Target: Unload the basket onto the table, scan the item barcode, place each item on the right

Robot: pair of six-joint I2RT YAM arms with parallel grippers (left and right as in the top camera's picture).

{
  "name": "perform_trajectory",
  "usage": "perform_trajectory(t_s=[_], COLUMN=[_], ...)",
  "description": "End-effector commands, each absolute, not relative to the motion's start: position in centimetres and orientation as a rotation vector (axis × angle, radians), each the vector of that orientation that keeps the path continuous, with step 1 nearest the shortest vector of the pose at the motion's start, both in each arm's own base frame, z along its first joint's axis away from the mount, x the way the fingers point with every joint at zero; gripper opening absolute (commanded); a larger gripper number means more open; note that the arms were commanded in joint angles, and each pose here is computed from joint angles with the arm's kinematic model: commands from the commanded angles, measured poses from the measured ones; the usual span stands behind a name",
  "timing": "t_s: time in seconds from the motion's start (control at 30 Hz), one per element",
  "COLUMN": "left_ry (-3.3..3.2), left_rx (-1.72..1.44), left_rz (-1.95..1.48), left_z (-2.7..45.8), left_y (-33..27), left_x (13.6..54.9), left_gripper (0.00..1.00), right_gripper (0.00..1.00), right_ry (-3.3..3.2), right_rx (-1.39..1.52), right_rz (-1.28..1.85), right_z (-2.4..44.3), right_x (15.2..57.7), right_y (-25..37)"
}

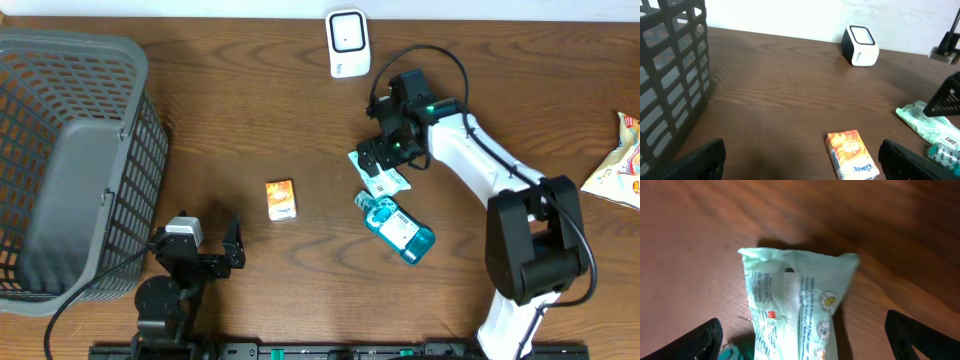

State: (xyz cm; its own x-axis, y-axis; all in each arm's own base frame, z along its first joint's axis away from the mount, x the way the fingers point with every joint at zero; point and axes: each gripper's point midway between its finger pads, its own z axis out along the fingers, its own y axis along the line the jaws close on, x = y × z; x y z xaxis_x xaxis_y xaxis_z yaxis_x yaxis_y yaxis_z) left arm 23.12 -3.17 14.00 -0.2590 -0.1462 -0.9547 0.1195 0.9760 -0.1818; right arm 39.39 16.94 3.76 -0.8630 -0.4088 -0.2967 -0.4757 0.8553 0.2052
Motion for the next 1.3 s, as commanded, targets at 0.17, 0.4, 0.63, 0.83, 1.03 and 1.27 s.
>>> perform_trajectory(t_s=[0.17,0.4,0.63,0.83,1.03,1.27], left_ry=[1.862,1.862,1.862,1.862,1.862,1.862], left_rx=[0.000,0.000,0.000,0.000,0.000,0.000], left_rz=[-0.250,-0.250,-0.251,-0.250,-0.250,-0.250], left_z=[12.6,12.6,12.6,12.6,12.6,12.6], left_y=[-3.3,-3.3,-3.3,-3.3,-3.3,-3.3], left_x=[22.9,22.9,22.9,22.9,22.9,22.9], left_gripper=[0.98,0.98,0.98,0.98,0.98,0.98], right_gripper=[0.99,0.99,0.87,0.40,0.21,0.02], right_ry=[2.743,2.750,2.771,2.815,2.818,2.846], right_rx=[-0.692,-0.716,-0.847,-0.898,-0.870,-0.673], right_rz=[0.642,0.887,0.885,0.780,0.807,0.835], right_z=[2.0,-0.5,-2.3,-3.0,-2.9,-1.2], right_x=[40.5,39.0,37.4,36.9,36.9,38.9], right_y=[14.7,16.0,17.8,17.3,17.4,18.1])
